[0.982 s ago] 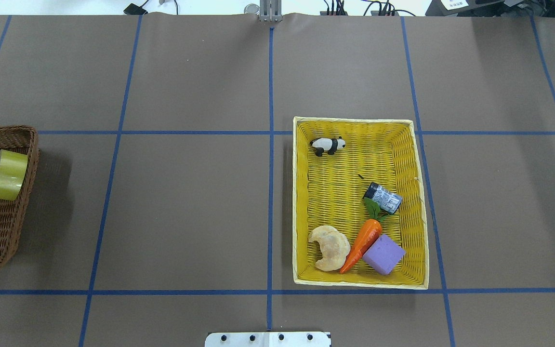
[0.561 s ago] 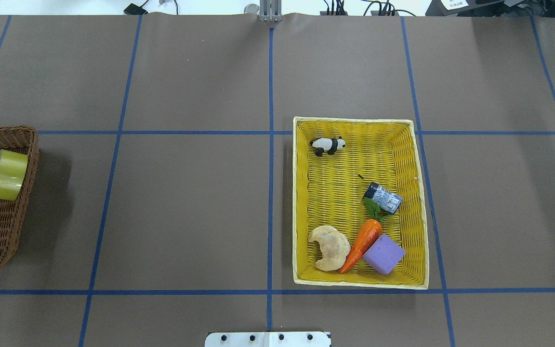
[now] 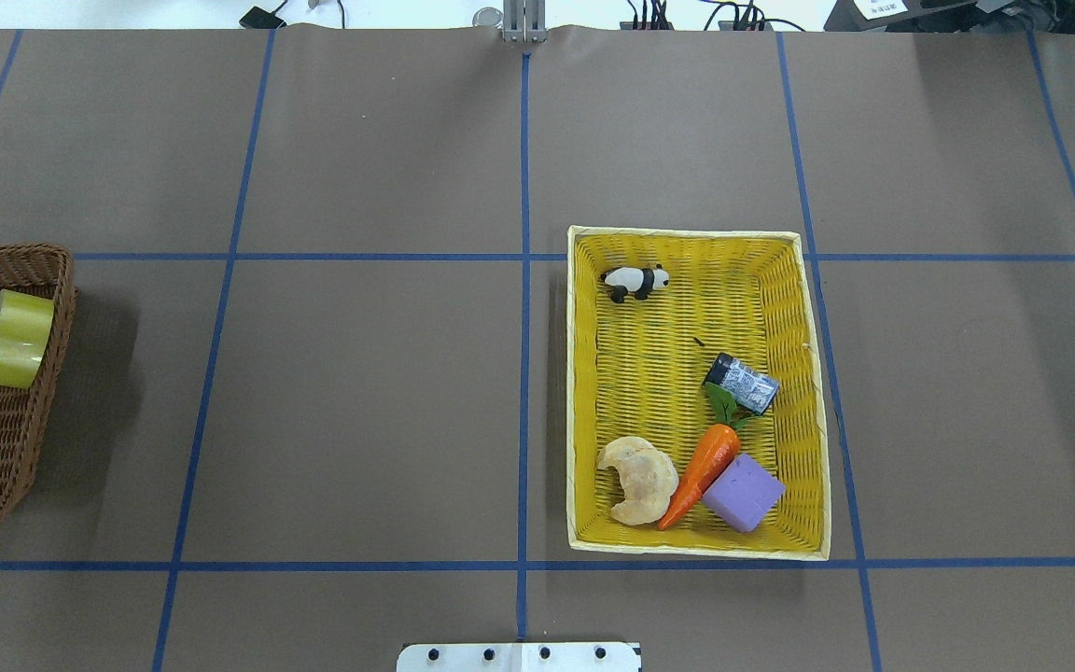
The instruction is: Move tape to another basket
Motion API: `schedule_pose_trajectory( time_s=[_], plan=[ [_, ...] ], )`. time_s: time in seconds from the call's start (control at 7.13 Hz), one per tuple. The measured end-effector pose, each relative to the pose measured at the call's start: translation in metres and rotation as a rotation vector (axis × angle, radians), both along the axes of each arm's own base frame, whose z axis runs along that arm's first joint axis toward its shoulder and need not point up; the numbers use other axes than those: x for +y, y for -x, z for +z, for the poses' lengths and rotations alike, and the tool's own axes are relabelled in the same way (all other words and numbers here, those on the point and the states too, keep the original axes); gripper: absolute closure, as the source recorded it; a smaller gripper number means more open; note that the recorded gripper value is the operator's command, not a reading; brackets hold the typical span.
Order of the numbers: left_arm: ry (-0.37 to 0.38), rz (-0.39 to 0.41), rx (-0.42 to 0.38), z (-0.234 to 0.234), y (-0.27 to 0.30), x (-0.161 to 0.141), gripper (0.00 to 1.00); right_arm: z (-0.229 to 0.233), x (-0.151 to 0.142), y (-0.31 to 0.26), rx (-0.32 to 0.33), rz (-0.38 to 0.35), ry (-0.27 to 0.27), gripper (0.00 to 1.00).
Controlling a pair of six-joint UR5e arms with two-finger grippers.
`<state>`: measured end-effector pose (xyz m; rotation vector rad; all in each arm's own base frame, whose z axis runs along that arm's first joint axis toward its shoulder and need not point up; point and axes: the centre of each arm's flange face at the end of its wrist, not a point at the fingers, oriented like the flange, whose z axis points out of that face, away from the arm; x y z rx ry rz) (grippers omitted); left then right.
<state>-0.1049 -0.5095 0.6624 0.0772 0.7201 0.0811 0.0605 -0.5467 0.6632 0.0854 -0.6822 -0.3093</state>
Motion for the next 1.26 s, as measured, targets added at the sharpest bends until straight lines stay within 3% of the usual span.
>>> schedule_pose_trajectory(
  time_s=[1.26],
  plan=[
    [-0.052,0.002,0.044,-0.027,-0.004,-0.001,0.01,0.02,0.028,-0.035,-0.009,0.07,0.04,0.0]
  ],
)
